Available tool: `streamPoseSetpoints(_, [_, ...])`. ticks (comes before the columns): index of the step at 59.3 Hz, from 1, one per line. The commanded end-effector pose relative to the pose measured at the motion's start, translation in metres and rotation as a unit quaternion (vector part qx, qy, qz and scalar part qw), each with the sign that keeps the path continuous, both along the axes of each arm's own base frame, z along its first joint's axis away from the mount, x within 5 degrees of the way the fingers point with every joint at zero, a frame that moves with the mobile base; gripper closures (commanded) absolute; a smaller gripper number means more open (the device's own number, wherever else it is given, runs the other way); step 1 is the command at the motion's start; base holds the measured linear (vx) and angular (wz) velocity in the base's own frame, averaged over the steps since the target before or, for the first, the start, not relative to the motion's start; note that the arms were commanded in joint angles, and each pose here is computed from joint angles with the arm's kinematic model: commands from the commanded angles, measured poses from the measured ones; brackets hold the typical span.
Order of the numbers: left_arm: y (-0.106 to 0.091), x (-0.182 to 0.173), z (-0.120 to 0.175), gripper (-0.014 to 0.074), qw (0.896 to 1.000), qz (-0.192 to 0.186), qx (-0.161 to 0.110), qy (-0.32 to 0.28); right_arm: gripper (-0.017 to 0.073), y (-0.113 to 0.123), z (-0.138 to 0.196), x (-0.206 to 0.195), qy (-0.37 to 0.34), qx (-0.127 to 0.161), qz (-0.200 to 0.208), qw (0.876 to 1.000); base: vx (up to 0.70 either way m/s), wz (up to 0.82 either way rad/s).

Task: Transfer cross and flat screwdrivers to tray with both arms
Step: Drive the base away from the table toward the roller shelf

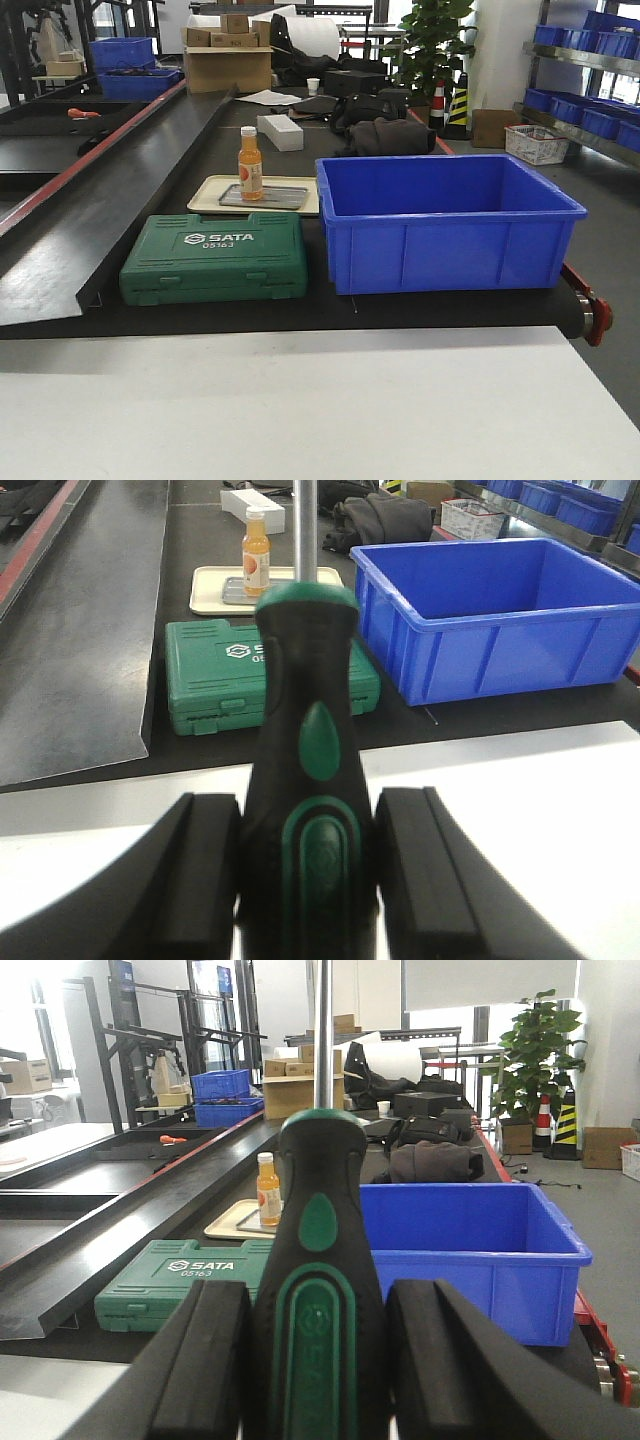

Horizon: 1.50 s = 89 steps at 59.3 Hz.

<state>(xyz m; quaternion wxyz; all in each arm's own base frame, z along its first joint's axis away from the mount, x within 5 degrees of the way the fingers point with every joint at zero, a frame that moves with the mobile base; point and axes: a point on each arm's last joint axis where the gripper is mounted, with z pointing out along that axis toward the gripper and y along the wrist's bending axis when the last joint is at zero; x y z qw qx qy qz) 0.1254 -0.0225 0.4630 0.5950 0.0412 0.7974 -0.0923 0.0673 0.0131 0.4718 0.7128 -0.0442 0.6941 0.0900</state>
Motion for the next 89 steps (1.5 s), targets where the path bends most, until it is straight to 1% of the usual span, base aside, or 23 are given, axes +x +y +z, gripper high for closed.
streamPoseSetpoints(1, [-0.0002,-0.0014,0.0168,0.0592,0.998,0.001,-0.017,-0.061,0.0567,-0.0007,0.0166,-0.0025,-0.061,0.008,-0.001,0.998,0.00,0.00])
streamPoseSetpoints(30, [-0.0002,-0.0014,0.0168,0.0592,0.998,0.001,-0.017,-0.061,0.0567,-0.0007,0.0166,-0.0026,-0.061,0.008,-0.001,0.998,0.00,0.00])
streamPoseSetpoints(46, [-0.0002,-0.0014,0.0169,0.0592,0.998,0.001,-0.017,-0.062,0.0567,-0.0007,0.0166,-0.0026,-0.061,0.008,-0.001,0.998,-0.05,-0.17])
streamPoseSetpoints(59, [-0.0002,-0.0014,0.0169,0.0592,0.998,0.001,-0.017,-0.062,0.0567,-0.0007,0.0166,-0.0026,-0.061,0.008,-0.001,0.998,-0.12,-0.47])
streamPoseSetpoints(89, [-0.0002,-0.0014,0.0169,0.0592,0.998,0.001,-0.017,-0.062,0.0567,-0.0007,0.0166,-0.0026,-0.061,0.008,-0.001,0.998,-0.17,-0.66])
